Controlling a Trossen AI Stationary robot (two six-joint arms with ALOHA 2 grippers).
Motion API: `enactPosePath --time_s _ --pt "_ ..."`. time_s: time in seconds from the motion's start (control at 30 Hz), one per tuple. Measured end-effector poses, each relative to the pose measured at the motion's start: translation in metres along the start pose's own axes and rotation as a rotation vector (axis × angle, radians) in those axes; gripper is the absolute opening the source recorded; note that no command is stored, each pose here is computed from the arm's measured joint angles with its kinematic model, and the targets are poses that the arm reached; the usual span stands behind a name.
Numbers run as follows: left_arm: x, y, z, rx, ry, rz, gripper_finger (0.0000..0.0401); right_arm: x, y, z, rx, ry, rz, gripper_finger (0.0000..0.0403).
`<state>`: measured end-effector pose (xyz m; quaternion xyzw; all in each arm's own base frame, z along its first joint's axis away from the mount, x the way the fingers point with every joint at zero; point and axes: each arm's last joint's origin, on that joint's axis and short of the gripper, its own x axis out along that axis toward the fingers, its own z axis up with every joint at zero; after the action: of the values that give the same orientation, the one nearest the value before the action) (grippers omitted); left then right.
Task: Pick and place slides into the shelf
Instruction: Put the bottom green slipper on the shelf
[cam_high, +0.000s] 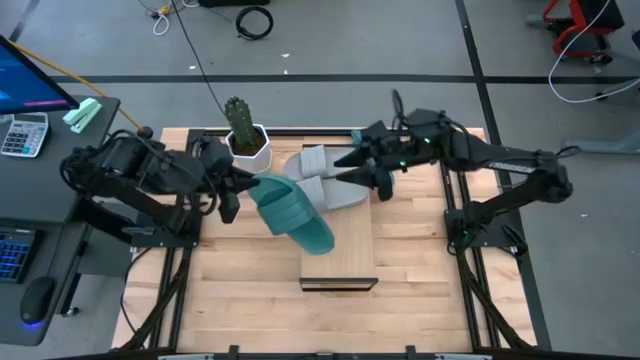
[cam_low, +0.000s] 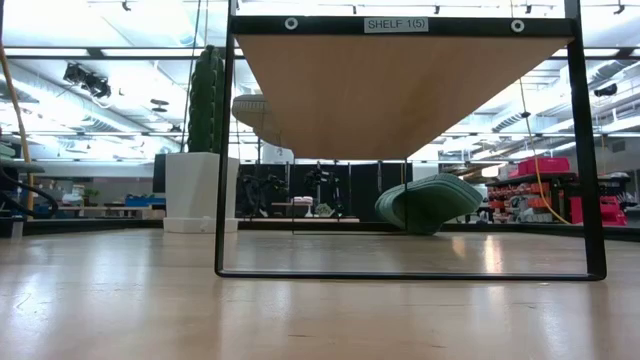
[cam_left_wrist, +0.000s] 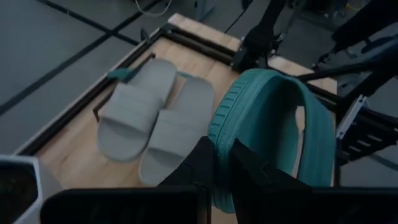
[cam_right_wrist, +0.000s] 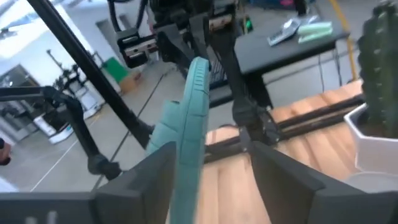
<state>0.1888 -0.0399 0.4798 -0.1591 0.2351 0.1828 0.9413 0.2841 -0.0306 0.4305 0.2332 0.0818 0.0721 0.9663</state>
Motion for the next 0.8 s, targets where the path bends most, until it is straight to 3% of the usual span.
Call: enactPosePath --time_s 0.3,0.53,0.8 --pt "0.017 0.001 0.008 0.152 -0.011 0.013 0.0034 0.028 0.008 0.035 0.012 0.154 0.093 0.025" --pt "0.025 0.005 0.016 0.241 -0.033 0.0 0.0034 0.049 0.003 0.042 -0.002 0.286 0.055 0.0247" --pt "0.028 0.01 0.021 0.316 -0.04 -0.015 0.0034 0.067 -0.007 0.049 0.002 0.279 0.035 0.0247"
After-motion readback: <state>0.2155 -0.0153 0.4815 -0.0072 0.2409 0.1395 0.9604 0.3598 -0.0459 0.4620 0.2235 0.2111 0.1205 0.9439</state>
